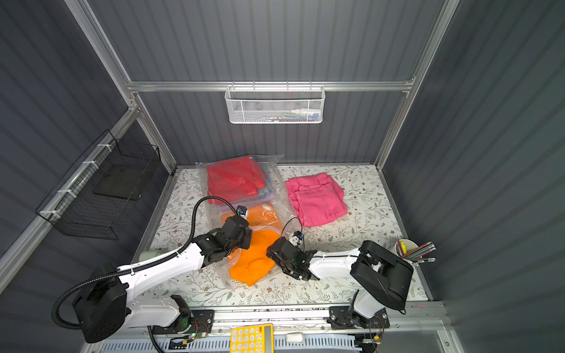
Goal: Take the trousers out of the vacuum bag
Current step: Take out the trousers from the vacuum bag.
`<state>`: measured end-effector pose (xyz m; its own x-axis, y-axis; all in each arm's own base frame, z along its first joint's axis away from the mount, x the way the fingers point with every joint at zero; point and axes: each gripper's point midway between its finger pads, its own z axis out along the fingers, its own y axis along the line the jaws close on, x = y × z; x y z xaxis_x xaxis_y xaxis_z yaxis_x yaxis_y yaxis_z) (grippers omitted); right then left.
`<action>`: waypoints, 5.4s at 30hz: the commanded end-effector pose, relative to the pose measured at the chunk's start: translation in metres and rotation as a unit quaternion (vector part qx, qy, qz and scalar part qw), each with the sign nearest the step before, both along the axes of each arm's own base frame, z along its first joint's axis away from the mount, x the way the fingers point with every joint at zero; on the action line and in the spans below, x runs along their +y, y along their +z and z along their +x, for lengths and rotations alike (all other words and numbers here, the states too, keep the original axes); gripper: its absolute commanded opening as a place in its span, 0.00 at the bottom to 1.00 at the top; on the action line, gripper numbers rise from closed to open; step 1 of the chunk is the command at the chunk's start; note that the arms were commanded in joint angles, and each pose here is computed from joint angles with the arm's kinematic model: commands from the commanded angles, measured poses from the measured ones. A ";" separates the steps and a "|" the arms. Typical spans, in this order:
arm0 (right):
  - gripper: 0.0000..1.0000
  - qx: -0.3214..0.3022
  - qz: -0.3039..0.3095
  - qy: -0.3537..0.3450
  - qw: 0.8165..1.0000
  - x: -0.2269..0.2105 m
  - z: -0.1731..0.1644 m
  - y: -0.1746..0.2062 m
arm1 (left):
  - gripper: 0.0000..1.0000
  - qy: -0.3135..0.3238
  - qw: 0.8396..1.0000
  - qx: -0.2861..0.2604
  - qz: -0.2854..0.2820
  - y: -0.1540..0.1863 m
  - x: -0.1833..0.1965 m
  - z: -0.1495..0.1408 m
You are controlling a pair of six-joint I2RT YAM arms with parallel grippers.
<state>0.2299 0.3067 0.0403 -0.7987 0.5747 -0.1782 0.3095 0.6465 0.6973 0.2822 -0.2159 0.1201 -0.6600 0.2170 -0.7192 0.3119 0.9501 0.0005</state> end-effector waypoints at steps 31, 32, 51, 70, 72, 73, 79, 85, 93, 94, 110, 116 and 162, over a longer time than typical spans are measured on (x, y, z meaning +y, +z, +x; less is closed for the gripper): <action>0.00 -0.082 0.037 0.045 0.995 0.007 0.032 0.064 | 0.00 0.011 1.000 -0.016 -0.015 0.019 -0.001 0.007; 0.00 -0.079 0.040 0.044 0.995 0.004 0.029 0.064 | 0.00 0.012 1.000 -0.017 -0.016 0.019 -0.002 0.007; 0.89 -0.021 0.015 0.006 1.000 -0.029 -0.001 0.024 | 0.00 0.008 0.999 -0.017 -0.026 0.024 -0.004 0.007; 0.96 -0.010 0.007 0.010 1.000 -0.020 -0.030 0.048 | 0.00 0.003 0.999 -0.022 -0.039 0.031 -0.005 0.004; 0.95 -0.020 0.015 0.016 1.000 -0.011 -0.024 0.052 | 0.00 0.003 0.999 -0.022 -0.039 0.031 -0.005 0.003; 0.94 -0.023 0.015 0.022 0.999 -0.007 -0.023 0.053 | 0.00 0.003 0.999 -0.023 -0.040 0.032 -0.005 0.003; 0.89 -0.024 0.017 0.032 0.999 0.008 -0.017 0.054 | 0.00 0.003 0.999 -0.023 -0.037 0.033 -0.003 0.003; 0.88 0.005 0.021 0.018 1.000 0.011 -0.009 0.031 | 0.00 0.004 0.999 -0.021 -0.039 0.032 -0.004 0.003; 0.92 -0.019 0.024 -0.010 0.999 0.015 0.024 0.027 | 0.00 0.003 0.999 -0.021 -0.036 0.032 -0.003 0.003; 0.92 -0.021 0.025 -0.013 0.999 0.014 0.028 0.026 | 0.00 0.003 0.999 -0.021 -0.036 0.032 -0.003 0.003; 0.60 -0.077 0.042 -0.020 0.996 0.020 0.061 0.031 | 0.00 0.007 0.999 -0.021 -0.036 0.033 -0.002 0.002; 0.61 -0.074 0.038 -0.013 0.996 0.026 0.060 0.022 | 0.00 0.008 0.999 -0.022 -0.037 0.034 -0.002 0.003; 0.00 -0.163 0.065 0.026 0.984 0.020 0.060 0.102 | 0.00 0.018 1.000 -0.017 -0.007 0.022 0.002 0.008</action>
<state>0.2893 0.3287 0.1205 -0.7601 0.5641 -0.3225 0.0773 0.5712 0.8171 0.2819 -0.2134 0.1297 -0.6572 0.2011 -0.7264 0.2982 0.9545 -0.0055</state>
